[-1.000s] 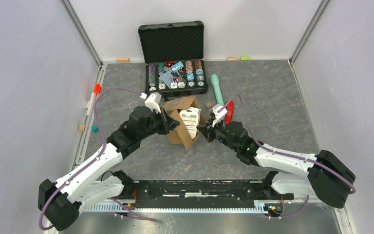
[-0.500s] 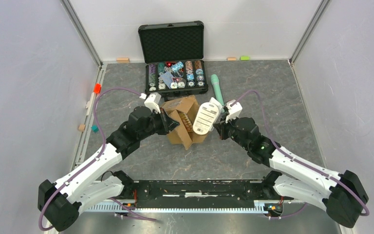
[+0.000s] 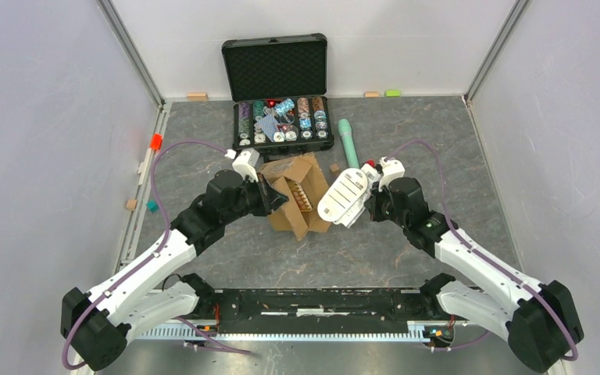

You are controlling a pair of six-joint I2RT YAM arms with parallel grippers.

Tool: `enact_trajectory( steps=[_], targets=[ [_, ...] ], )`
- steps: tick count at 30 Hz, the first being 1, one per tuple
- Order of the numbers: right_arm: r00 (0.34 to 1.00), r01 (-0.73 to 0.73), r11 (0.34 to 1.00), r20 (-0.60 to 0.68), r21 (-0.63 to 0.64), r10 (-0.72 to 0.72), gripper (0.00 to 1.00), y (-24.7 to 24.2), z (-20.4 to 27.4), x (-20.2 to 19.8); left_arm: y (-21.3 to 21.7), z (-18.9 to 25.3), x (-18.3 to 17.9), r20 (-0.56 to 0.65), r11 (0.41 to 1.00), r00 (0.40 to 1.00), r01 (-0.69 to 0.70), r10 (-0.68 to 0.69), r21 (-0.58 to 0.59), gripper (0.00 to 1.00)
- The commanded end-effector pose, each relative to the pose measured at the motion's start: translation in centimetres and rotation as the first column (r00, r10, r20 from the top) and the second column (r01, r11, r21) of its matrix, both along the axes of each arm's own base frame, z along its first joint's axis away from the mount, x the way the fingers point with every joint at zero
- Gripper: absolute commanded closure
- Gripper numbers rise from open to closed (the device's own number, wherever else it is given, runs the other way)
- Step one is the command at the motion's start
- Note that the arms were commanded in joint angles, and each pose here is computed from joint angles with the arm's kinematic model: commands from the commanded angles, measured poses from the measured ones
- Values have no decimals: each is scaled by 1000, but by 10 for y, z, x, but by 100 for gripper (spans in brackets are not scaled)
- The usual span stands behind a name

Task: Unpack the express box

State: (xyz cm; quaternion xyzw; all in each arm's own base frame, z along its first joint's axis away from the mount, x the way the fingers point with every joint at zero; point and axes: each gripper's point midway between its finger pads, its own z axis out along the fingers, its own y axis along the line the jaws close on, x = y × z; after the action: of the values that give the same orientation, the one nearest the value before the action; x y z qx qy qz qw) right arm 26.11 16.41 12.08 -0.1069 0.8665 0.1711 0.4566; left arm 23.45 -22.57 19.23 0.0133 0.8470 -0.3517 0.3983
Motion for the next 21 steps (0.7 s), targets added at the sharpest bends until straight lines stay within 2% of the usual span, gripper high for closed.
enact_trajectory(
  steps=[1,7,15,16,19,21],
  targets=[
    [999,-22,1000,-35,22,22,100,4,-2,4,33,-72,-25,-181,974,983,30,12,225,98],
    [997,38,998,-67,-49,-41,100,-12,-21,10,30,-72,-28,-189,973,982,62,-19,223,98],
    [989,97,992,-105,-78,-105,100,-31,-38,16,37,-74,-28,-191,966,982,46,4,255,98],
    [988,102,991,-111,-88,-112,96,-33,-40,16,37,-74,-29,-193,966,981,47,3,254,98],
    [989,105,991,-92,-88,-113,68,-34,-32,17,35,-76,-29,-198,967,980,57,-7,248,98],
    [992,104,992,-58,-78,-109,58,-34,-20,18,32,-76,-30,-203,969,979,64,-15,237,98]
  ],
)
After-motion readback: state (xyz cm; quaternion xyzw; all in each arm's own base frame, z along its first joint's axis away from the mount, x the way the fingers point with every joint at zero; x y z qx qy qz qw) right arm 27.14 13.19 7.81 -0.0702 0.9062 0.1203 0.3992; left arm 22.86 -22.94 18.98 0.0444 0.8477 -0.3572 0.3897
